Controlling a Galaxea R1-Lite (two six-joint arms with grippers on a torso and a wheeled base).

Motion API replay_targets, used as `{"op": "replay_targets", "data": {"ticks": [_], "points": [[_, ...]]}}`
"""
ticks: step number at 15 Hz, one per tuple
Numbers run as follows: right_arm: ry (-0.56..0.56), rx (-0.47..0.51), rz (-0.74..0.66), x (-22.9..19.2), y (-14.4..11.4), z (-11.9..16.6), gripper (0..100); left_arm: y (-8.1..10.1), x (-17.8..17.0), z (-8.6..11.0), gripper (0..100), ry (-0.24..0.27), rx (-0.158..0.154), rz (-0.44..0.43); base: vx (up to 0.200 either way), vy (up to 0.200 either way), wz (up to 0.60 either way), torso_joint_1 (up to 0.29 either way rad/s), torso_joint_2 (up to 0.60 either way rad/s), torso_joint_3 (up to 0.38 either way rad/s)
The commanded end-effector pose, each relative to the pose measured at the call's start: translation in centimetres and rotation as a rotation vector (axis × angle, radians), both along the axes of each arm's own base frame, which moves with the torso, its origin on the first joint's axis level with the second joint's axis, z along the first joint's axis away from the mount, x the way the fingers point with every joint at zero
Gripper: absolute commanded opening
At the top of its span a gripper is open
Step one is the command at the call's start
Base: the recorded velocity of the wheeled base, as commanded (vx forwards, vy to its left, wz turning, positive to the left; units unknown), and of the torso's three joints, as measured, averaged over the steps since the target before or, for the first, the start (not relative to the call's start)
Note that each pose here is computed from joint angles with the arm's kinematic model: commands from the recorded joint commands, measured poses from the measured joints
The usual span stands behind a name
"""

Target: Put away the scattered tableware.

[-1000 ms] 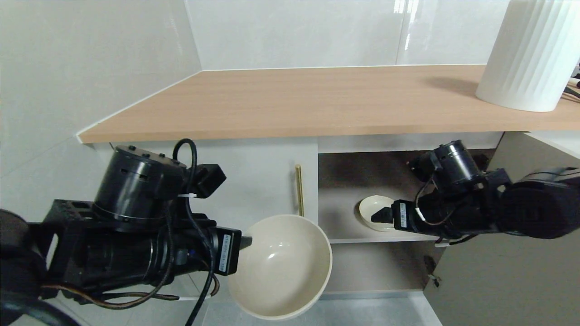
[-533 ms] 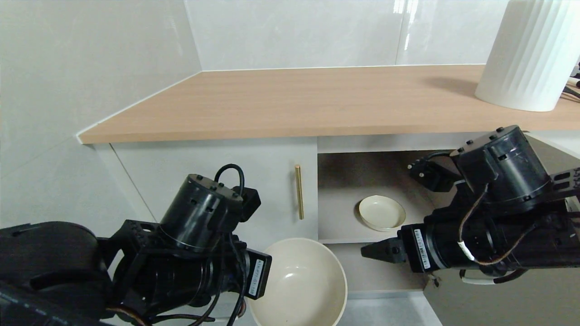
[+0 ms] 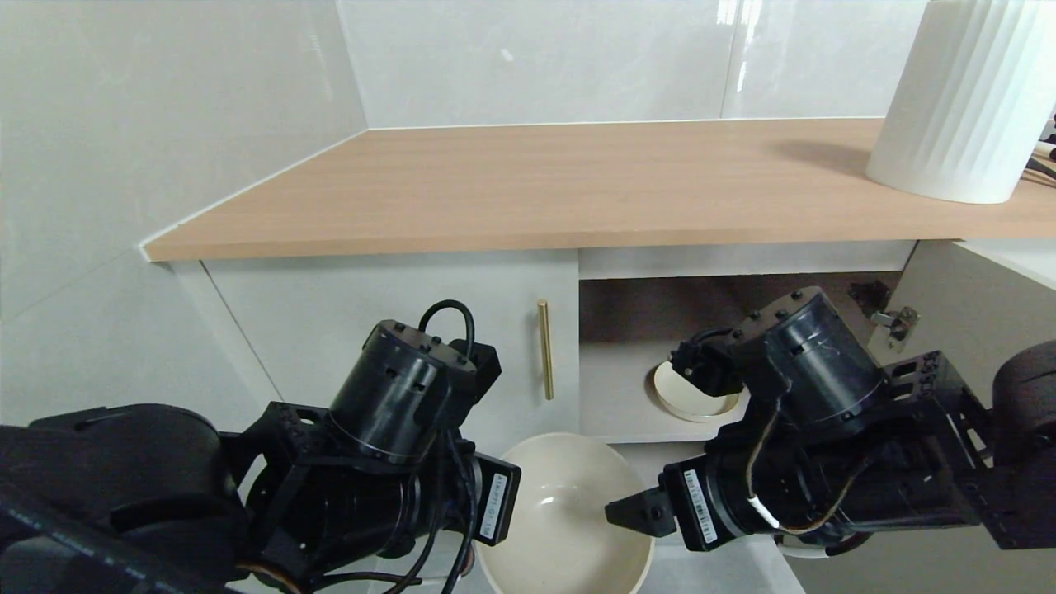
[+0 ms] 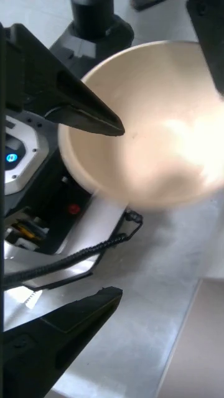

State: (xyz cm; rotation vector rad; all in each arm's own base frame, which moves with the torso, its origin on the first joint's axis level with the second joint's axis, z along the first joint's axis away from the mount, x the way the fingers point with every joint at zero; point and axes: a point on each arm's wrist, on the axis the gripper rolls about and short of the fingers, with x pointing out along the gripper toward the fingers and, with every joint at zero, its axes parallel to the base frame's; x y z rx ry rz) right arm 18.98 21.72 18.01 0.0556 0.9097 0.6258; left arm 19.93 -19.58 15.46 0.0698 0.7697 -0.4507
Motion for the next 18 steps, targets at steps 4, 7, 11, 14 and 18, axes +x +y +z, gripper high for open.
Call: {"op": "replay_targets", "data": {"ticks": [4,7,11,14,18], "points": [[0.021,-0.025,0.004,0.66,1.00,-1.52,100,-0.81,0.38,-1.05,0,0.016,0.017,-0.011,0.000,0.000,0.00,0.000,0.00,0.000],[0.022,-0.026,0.004,0.70,1.04,-1.63,0,-0.79,0.36,-1.01,0,0.013,0.018,-0.009,0.000,0.000,0.00,0.000,0.00,0.000],[0.027,-0.032,0.007,0.71,1.20,-1.86,0,-0.79,0.37,-1.01,0,0.012,0.019,-0.007,0.000,0.000,0.00,0.000,0.00,0.000],[0.027,-0.032,0.007,0.71,1.20,-1.86,0,-0.80,0.38,-1.05,0,0.013,0.020,-0.007,0.000,0.000,0.00,0.000,0.00,0.000],[0.032,-0.038,0.007,0.76,1.26,-2.09,0,-0.81,0.40,-1.18,0,0.015,0.025,-0.005,0.000,0.000,0.00,0.000,0.00,0.000]]}}
